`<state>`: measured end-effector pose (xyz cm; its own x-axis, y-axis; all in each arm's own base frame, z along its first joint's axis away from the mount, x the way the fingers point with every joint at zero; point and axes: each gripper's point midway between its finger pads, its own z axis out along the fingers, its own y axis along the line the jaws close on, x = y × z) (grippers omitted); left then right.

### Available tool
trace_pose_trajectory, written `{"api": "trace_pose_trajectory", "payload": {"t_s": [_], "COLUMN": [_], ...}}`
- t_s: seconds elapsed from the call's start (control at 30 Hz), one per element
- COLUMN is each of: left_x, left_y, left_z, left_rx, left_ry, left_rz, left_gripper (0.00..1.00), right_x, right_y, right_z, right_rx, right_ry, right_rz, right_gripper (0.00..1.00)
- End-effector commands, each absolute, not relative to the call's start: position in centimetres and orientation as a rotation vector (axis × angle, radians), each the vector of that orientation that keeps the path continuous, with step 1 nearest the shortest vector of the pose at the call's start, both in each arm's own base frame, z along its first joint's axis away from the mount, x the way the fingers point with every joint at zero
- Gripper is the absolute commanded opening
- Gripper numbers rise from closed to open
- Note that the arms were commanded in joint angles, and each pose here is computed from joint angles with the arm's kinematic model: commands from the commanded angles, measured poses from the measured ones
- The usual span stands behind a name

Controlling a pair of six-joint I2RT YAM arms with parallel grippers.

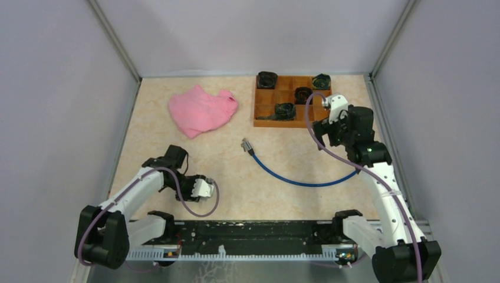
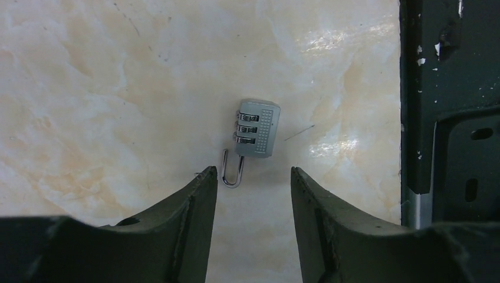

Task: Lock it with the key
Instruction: Pick up the lock from the center of the board.

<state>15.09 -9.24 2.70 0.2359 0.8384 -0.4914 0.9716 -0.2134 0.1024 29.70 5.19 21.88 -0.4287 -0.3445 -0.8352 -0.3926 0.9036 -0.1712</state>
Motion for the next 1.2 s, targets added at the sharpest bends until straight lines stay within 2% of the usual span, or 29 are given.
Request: {"api": "trace_pose_trajectory", "payload": {"t_s": [0.0, 0.33, 0.57, 0.77, 1.0, 1.17], "left_x": [14.9, 15.1, 15.2, 16.2, 18.4, 20.3], "left_y": [-8.9, -8.4, -8.3, -11.3, -17.3, -20.4], "left_z": [1.6, 0.6, 0.7, 4.9, 12.9, 17.1], "left_rx": [2.167, 2.201, 2.183, 1.995, 1.684, 1.592], "left_ry": [1.663, 1.666, 1.696, 1.761, 1.821, 1.794], "left_rz": [-0.447, -0.39, -0.379, -0.524, -0.855, -0.96], "left_gripper": [0.53, 0.37, 0.17, 0.0, 0.0, 0.0], "right_x": [30.2, 30.1, 30.2, 30.5, 31.0, 30.6], "right_y": [5.7, 5.8, 6.1, 7.8, 12.5, 17.1], "right_z": [23.3, 22.9, 22.8, 23.9, 26.3, 27.5], "right_rx": [-0.551, -0.558, -0.57, -0.647, -0.831, -0.979], "right_ry": [1.986, 1.993, 1.993, 1.94, 1.813, 1.704], "right_rz": [0.061, 0.069, 0.082, 0.166, 0.374, 0.571], "right_gripper": [0.99, 0.99, 0.99, 0.99, 0.99, 0.99]}}
